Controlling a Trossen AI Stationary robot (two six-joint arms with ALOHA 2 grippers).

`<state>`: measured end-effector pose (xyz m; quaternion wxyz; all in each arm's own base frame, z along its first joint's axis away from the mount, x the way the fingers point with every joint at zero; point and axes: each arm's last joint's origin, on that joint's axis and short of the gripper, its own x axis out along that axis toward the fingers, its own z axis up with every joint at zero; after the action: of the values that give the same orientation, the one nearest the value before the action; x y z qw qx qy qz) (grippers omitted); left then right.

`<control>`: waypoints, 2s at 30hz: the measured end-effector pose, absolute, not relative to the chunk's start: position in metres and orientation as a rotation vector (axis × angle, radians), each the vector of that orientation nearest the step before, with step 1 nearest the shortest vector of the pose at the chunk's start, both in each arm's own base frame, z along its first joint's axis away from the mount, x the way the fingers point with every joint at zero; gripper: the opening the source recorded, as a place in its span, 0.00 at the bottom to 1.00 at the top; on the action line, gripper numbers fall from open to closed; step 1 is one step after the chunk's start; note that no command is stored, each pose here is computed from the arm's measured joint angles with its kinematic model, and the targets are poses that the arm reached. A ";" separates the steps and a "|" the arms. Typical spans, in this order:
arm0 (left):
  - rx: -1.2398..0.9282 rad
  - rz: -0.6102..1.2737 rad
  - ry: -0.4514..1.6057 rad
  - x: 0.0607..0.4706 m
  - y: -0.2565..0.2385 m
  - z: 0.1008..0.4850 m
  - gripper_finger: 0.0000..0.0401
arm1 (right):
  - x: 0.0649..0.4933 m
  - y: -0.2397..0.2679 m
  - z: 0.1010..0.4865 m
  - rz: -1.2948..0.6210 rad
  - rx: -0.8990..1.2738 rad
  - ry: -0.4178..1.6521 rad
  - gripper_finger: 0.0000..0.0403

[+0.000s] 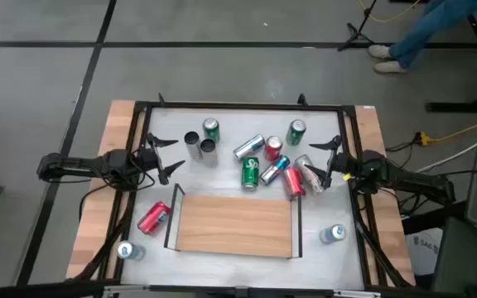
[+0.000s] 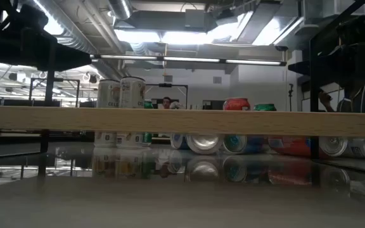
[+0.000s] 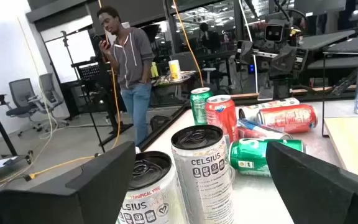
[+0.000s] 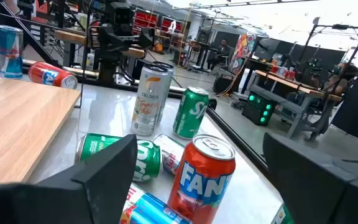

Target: Place canned beverage on shelf

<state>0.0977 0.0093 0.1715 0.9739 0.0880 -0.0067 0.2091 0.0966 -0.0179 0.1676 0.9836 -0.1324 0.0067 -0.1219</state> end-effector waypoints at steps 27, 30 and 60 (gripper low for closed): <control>0.178 0.422 -0.013 0.098 0.009 0.171 0.88 | 0.097 -0.018 0.168 -0.245 -0.266 0.013 0.84; 0.178 0.422 -0.013 0.098 0.009 0.171 0.88 | 0.097 -0.018 0.168 -0.245 -0.266 0.013 0.84; 0.178 0.422 -0.014 0.098 0.009 0.171 0.88 | 0.097 -0.016 0.169 -0.196 -0.268 -0.011 0.84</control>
<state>0.0977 0.0093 0.1715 0.9739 0.0880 -0.0069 0.2091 0.0969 -0.0164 0.1689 0.9862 -0.1334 -0.0054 -0.0976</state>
